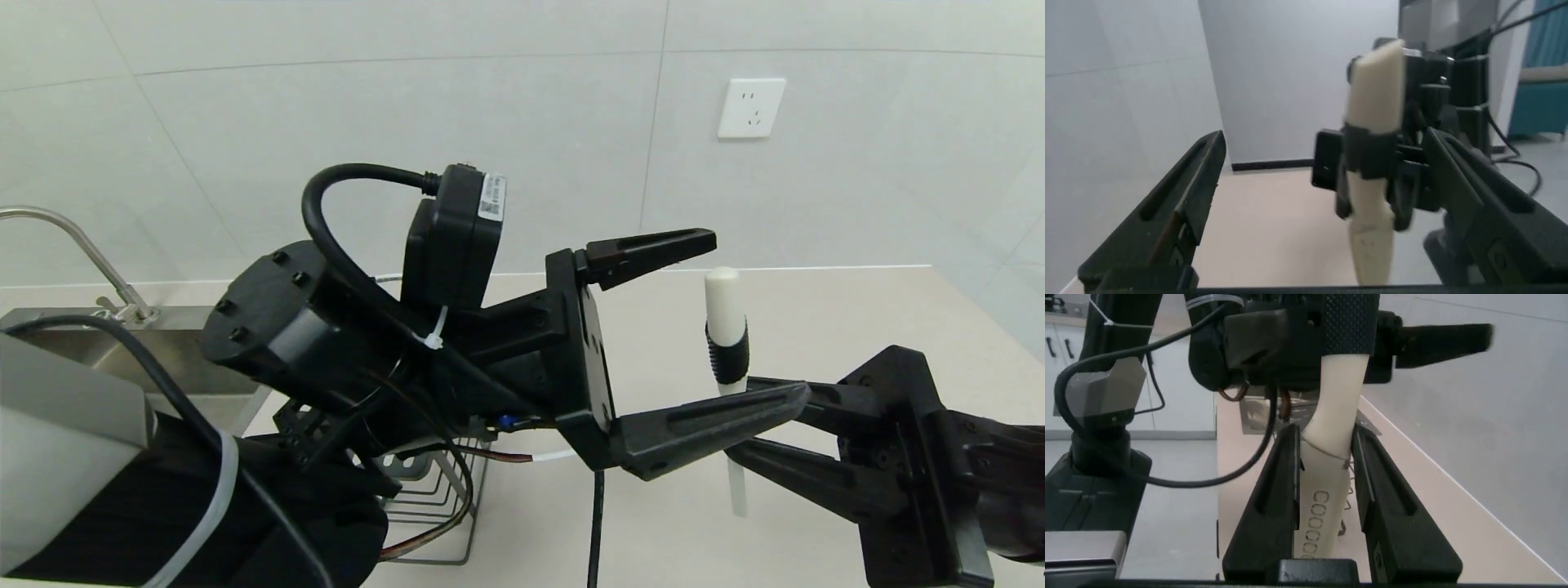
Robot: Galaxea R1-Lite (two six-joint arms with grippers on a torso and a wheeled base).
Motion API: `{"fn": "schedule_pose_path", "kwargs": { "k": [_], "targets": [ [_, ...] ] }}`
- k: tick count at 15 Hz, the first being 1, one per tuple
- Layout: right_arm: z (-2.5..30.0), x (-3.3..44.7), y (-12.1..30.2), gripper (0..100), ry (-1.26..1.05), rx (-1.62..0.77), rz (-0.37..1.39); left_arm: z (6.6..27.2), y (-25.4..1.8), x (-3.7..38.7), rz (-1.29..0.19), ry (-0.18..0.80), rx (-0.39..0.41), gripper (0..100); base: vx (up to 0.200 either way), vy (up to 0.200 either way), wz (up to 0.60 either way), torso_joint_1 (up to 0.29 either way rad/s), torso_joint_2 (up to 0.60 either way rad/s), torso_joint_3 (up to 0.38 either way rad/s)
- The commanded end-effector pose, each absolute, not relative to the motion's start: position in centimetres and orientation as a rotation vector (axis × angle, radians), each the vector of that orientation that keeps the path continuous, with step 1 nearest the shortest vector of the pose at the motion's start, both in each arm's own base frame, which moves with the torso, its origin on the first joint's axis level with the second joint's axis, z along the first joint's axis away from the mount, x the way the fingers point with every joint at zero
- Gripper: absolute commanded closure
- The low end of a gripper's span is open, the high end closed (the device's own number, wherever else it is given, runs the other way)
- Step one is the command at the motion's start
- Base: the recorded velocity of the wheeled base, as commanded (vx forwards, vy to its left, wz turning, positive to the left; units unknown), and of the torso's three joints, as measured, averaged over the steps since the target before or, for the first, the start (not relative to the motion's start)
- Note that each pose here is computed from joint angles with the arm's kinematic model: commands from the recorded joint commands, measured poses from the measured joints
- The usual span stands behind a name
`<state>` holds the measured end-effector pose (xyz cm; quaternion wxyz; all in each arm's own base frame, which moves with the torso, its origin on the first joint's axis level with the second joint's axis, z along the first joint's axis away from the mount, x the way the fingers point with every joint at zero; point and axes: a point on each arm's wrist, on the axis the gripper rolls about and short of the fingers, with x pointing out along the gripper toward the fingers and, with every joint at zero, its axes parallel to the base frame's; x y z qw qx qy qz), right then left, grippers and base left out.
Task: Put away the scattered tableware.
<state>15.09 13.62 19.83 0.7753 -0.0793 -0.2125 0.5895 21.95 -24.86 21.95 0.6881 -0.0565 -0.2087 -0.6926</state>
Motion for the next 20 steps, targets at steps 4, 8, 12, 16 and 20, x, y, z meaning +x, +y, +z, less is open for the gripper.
{"fn": "schedule_pose_path", "kwargs": {
  "k": [4, 8, 12, 16, 20],
  "targets": [
    [20.1, 15.2, 13.7, 100, -0.472, -0.173, 1.274, 22.0, -25.2, 21.7, -1.573, -0.444, -0.156, 0, 0.000, 0.000, 0.00, 0.000, 0.00, 0.000],
    [20.0, 15.4, 13.7, 100, -0.475, -0.182, 1.265, 22.3, -25.0, 21.4, -1.573, -0.448, -0.163, 100, 0.000, 0.000, 0.00, 0.000, 0.00, 0.000],
    [19.1, 15.9, 13.0, 0, -0.443, -0.212, 1.225, 22.4, -24.8, 20.9, -1.569, -0.446, -0.171, 100, 0.000, 0.000, 0.00, 0.000, 0.00, 0.000],
    [18.7, 13.6, 9.3, 0, -0.446, -0.235, 1.122, 23.2, -20.0, 22.8, -1.406, -0.463, -0.128, 100, 0.000, 0.000, 0.00, 0.000, 0.00, 0.000],
    [18.7, 8.0, 3.4, 100, -0.547, -0.325, 0.815, 23.9, -13.0, 24.2, -1.183, -0.469, -0.069, 100, 0.000, 0.000, 0.00, 0.000, 0.00, 0.000]
  ]
}}
